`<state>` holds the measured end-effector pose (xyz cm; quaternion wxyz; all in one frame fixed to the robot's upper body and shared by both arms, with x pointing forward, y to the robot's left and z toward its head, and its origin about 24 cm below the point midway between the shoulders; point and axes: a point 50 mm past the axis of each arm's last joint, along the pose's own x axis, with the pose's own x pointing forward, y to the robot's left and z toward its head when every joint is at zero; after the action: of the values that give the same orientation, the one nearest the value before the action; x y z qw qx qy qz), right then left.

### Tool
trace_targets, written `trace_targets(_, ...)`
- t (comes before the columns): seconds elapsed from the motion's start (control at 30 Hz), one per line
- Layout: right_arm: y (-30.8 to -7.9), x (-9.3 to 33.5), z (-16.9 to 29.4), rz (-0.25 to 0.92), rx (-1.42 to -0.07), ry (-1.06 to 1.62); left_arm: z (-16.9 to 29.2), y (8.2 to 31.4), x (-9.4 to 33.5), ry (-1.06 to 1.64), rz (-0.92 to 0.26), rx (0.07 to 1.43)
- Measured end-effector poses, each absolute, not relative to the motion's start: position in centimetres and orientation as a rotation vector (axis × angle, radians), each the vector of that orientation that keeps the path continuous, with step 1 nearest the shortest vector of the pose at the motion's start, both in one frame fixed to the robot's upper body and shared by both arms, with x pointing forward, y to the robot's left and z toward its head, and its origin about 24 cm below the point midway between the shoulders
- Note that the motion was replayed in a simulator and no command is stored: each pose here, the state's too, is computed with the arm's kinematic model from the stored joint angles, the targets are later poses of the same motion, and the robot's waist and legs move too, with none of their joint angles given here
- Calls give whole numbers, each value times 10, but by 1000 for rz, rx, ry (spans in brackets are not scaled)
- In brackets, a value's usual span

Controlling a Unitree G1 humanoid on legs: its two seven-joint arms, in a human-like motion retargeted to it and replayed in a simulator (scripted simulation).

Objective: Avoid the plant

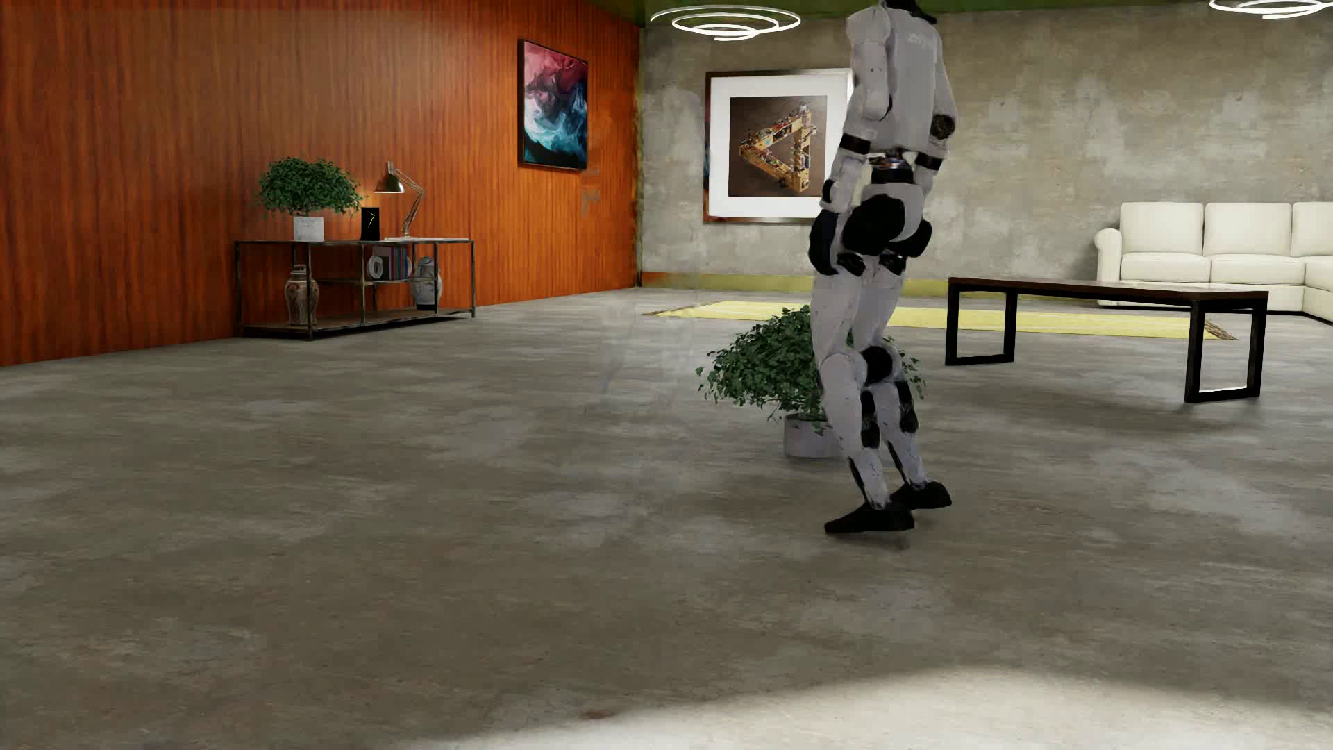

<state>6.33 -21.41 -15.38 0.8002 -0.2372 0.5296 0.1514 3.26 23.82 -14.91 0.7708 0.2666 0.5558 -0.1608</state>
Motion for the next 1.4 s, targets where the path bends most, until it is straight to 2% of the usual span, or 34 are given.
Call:
trace_targets(0.1, -204, 49, -158, 376, -508, 1171, -146, 241, 48, 1166, -310, 571)
trace_targets(0.2, -204, 43, -161, 426, -546, 1195, -147, 230, 59, 1129, -318, 548)
trace_targets(0.33, -214, 50, -159, 394, -560, 1192, -145, 203, 69, 1051, -393, 512)
trace_targets(0.43, -218, 56, -158, 373, -564, 1183, -145, 194, 67, 1041, -408, 493)
trace_targets(1.0, -230, 82, -146, 242, -504, 1086, -155, 223, 16, 1247, -412, 563)
trace_targets(1.23, -229, 45, -155, 280, -513, 1207, -153, 231, 34, 1210, -393, 593)
trace_targets(1.4, -232, 17, -159, 313, -533, 1296, -153, 213, 51, 1142, -435, 577)
